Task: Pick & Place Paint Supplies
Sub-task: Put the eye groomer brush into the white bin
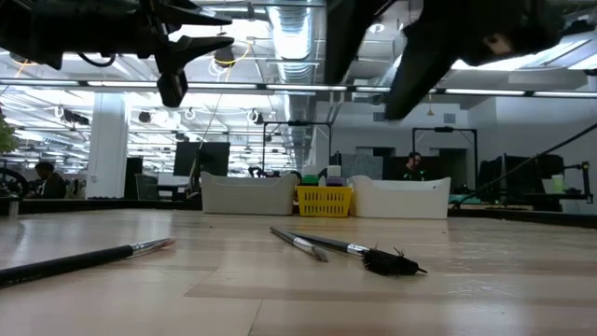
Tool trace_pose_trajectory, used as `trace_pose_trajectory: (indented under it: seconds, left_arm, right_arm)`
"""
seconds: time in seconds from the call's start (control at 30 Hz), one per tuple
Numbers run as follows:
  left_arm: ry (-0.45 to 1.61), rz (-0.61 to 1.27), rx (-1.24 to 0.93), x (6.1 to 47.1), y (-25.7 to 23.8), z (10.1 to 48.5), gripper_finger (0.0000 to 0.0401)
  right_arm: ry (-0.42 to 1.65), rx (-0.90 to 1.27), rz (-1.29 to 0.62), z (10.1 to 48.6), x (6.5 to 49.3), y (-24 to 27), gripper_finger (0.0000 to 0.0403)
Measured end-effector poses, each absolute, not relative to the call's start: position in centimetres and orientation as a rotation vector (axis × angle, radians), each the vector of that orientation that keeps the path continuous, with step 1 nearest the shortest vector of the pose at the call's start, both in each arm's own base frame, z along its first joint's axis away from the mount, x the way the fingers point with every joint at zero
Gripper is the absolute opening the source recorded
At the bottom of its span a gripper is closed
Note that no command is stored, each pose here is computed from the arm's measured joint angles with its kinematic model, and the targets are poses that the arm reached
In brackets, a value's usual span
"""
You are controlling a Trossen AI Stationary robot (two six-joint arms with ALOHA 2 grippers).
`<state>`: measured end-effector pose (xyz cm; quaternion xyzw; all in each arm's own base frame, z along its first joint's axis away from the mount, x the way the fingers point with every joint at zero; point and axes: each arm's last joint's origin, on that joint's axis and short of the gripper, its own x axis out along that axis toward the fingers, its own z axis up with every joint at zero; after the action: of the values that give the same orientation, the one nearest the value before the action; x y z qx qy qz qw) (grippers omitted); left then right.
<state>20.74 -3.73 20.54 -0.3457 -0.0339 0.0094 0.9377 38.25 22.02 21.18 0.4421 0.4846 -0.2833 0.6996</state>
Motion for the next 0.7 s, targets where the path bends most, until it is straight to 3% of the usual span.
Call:
trace_pose_trajectory:
  seconds: [0.2,0.43,0.7]
  left_arm:
    - [-0.063,0.002,-0.709,20.7,-4.1,20.5,0.0088]
    - [-0.054,-0.021,-0.711,20.6,-4.6,20.5,0.0088]
    - [-0.053,-0.025,-0.711,20.6,-4.7,20.5,0.0088]
  right_arm:
    - [1.138,1.0,-0.642,19.2,40.5,22.7,0.0185]
    - [1.197,0.975,-0.782,18.0,39.9,22.9,0.0187]
    - [1.2,0.979,-0.81,16.9,39.6,22.8,0.0187]
